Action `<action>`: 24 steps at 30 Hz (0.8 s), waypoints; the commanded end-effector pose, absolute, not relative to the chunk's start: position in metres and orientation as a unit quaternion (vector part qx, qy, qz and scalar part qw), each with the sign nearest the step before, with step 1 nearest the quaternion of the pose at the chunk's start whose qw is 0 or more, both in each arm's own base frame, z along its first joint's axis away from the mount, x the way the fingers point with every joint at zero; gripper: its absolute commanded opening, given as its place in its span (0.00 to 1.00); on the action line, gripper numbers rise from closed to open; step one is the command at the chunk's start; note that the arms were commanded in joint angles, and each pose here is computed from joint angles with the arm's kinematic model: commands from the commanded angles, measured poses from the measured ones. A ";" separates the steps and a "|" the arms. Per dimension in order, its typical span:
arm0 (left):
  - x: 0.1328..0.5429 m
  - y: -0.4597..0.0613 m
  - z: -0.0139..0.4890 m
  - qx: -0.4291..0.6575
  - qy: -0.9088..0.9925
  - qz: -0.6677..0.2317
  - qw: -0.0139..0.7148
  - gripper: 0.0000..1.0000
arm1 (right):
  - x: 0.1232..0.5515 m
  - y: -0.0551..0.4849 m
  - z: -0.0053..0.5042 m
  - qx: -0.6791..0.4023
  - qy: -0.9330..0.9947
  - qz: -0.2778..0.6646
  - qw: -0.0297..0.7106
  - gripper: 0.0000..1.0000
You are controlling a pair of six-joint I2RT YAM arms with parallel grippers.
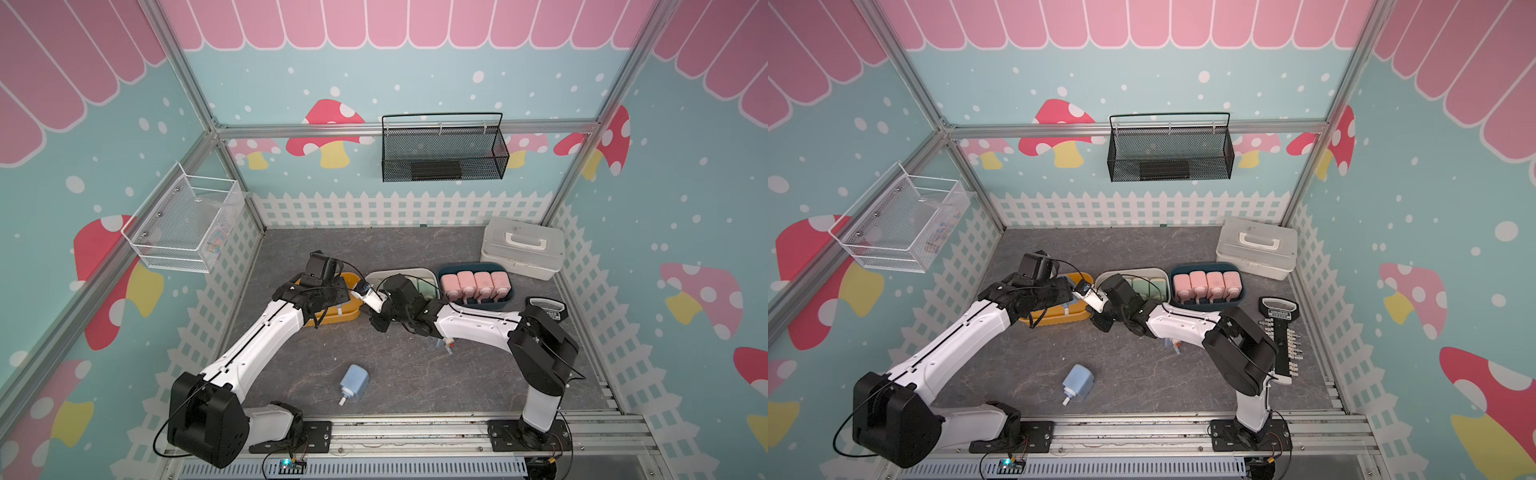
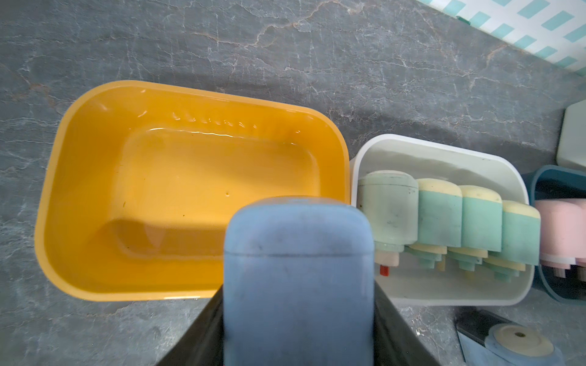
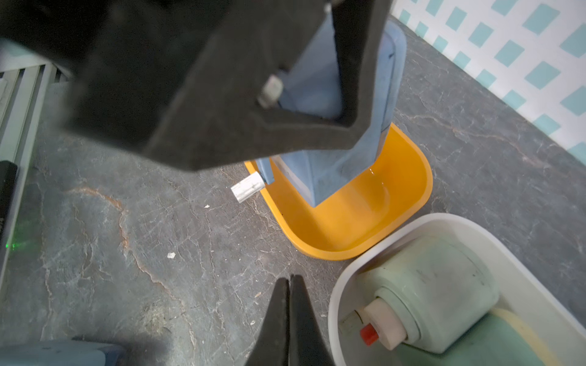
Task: Place the pencil sharpeners by color into the storage box
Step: Pick up the pencil sharpener from the center of the board, then place the pencil sharpener in the storage box.
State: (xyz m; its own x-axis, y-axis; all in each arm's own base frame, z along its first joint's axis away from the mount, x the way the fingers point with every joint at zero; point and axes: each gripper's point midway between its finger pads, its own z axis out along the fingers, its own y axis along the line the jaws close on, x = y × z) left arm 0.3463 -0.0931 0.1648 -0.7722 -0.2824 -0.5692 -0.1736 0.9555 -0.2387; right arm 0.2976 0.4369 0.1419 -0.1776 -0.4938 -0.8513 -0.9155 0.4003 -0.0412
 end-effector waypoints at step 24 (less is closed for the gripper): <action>0.402 -0.122 0.099 -0.090 0.941 -0.118 0.303 0.05 | 0.307 0.396 0.140 -0.371 0.782 0.222 0.449 0.00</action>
